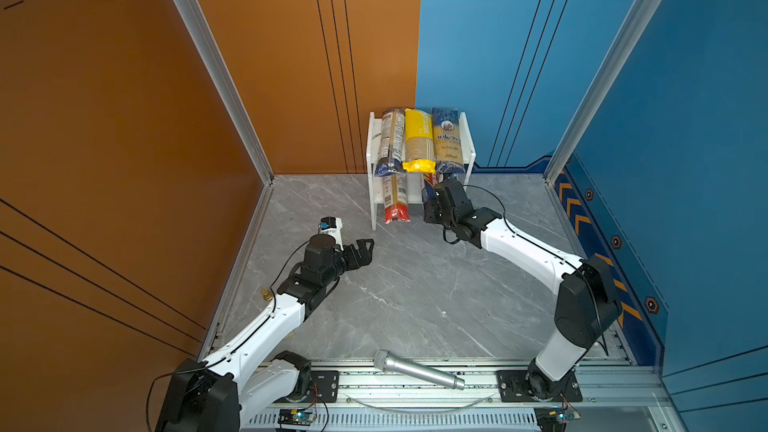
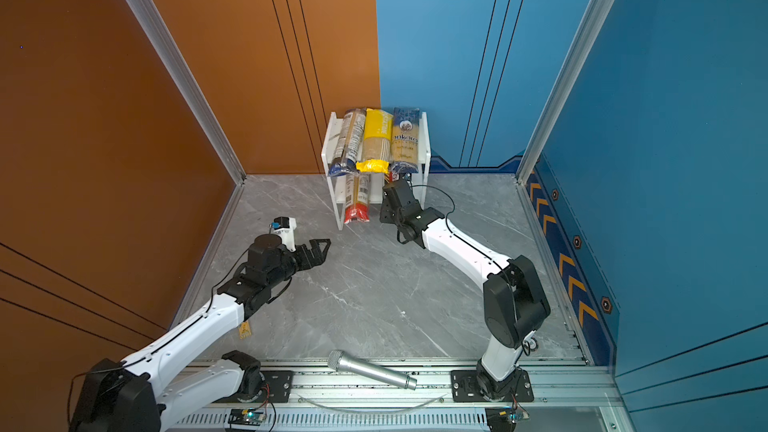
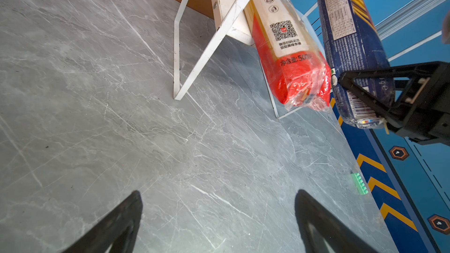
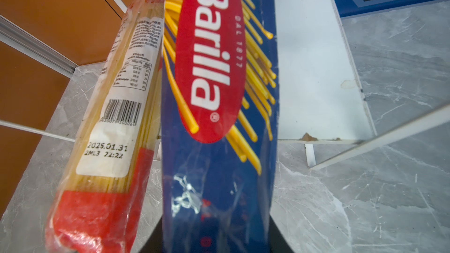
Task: Place and organize the pasta boxes and bags onto the shelf
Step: 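Push the Barilla box against the lower tier with the right gripper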
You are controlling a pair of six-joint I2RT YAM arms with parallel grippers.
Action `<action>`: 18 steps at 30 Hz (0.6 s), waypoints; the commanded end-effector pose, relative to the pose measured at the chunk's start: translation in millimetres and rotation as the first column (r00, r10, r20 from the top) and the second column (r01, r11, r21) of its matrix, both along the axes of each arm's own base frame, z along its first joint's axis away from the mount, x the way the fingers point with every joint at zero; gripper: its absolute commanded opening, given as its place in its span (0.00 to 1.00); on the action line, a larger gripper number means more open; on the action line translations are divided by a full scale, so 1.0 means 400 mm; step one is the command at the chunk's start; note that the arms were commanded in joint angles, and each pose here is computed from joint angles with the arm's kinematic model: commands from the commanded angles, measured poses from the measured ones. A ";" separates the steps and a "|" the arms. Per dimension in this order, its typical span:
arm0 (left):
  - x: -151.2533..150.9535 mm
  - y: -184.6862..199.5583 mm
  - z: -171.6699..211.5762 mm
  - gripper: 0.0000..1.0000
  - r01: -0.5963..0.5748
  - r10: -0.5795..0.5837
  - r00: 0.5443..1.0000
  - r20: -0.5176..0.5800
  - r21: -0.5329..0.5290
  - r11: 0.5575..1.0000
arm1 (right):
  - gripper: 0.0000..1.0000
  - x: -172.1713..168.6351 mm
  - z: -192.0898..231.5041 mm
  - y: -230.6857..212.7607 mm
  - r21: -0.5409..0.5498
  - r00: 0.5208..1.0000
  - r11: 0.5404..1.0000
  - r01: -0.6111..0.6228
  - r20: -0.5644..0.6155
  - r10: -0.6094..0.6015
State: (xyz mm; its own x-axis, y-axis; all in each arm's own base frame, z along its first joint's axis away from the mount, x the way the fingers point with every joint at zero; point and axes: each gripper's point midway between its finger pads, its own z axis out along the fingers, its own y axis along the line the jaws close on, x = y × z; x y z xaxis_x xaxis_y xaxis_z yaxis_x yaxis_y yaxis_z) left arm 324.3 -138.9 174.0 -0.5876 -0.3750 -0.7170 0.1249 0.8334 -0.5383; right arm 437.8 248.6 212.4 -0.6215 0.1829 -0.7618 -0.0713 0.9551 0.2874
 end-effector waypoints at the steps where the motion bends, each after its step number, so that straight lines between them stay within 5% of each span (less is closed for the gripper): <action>1: -0.003 0.002 -0.015 0.98 0.009 -0.009 1.000 -0.012 -0.006 1.000 | 0.00 0.061 0.188 0.009 0.099 0.975 0.995 0.017 0.218 -0.039; 18: 0.002 0.003 -0.014 0.98 0.008 -0.008 1.000 -0.012 -0.011 1.000 | 0.00 0.081 0.159 -0.003 0.066 0.977 0.997 0.035 0.207 -0.048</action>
